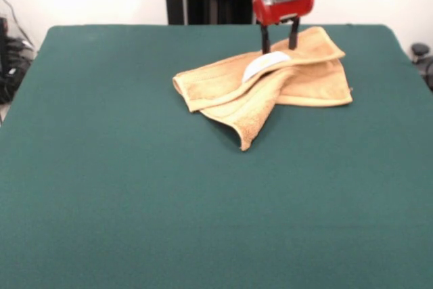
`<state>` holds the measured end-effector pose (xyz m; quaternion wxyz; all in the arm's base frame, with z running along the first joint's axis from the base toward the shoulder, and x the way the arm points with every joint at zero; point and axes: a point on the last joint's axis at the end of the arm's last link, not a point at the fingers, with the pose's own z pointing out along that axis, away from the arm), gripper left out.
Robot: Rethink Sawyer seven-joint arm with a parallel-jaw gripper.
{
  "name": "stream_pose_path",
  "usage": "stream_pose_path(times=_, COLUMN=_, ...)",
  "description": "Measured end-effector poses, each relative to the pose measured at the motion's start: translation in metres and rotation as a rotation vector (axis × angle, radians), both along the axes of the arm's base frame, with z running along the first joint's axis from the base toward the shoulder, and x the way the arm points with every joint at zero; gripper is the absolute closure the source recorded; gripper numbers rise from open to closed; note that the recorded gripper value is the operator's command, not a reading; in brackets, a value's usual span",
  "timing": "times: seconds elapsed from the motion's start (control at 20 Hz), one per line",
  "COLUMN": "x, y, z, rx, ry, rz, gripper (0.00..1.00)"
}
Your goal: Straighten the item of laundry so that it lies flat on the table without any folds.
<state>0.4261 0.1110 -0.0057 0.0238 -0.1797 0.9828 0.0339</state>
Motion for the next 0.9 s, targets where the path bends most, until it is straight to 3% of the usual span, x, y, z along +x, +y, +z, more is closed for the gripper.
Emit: stream_pose_path(times=0.9, x=-0.036, y=-0.004, z=-0.004, rx=0.019, ry=0.059, rz=-0.030, gripper=0.00)
